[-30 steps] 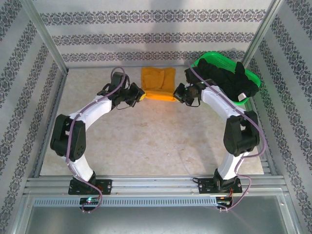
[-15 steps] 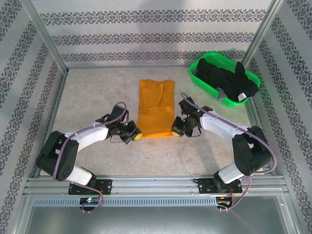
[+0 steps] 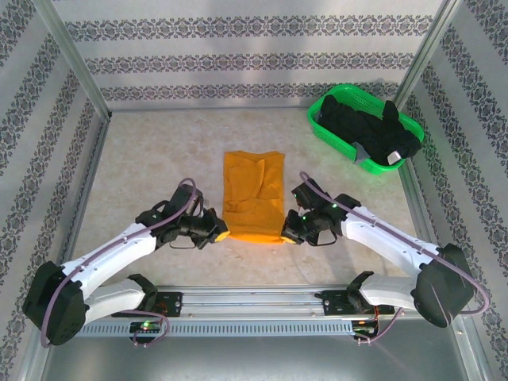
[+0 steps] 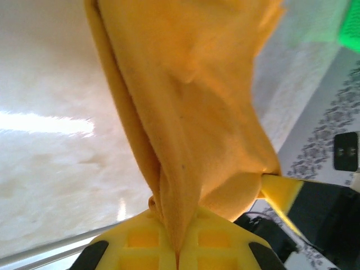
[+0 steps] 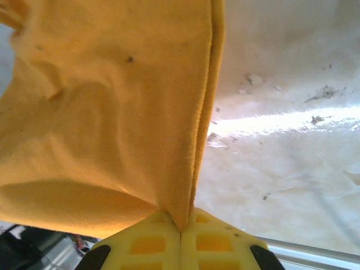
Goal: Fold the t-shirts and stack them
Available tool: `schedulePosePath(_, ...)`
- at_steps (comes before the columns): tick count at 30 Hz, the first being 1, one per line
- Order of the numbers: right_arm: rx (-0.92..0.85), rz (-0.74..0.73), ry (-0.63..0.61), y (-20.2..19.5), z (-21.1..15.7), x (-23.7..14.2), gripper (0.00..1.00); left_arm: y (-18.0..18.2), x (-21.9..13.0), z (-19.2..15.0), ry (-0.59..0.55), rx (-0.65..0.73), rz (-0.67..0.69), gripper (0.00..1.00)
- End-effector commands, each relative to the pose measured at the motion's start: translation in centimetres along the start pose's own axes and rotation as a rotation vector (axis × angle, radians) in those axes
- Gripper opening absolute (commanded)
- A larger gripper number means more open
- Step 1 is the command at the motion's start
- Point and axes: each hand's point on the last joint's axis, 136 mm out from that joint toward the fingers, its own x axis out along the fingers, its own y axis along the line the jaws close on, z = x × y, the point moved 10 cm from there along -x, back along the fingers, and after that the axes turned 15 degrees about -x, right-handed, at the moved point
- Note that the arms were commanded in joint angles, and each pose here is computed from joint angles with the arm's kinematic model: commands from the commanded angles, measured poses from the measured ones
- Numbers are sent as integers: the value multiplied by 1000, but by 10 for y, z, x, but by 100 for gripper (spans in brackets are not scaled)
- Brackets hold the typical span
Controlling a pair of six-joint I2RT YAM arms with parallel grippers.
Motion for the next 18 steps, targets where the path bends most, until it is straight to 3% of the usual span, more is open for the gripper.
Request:
schedulePosePath(1, 34, -42, -107, 10, 19, -31, 0, -27, -19, 4, -103, 17, -35, 0)
schedulePosePath(6, 59, 11, -191, 30, 63, -56, 0, -67, -24, 30, -126, -15, -114, 0)
schedulePosePath(11, 73, 50, -264, 50, 132, -60, 0, -115, -18, 87, -161, -44, -207, 0)
schedulePosePath(18, 148, 15, -272, 41, 235, -12, 0, -160, 32, 189, -184, -64, -168, 0)
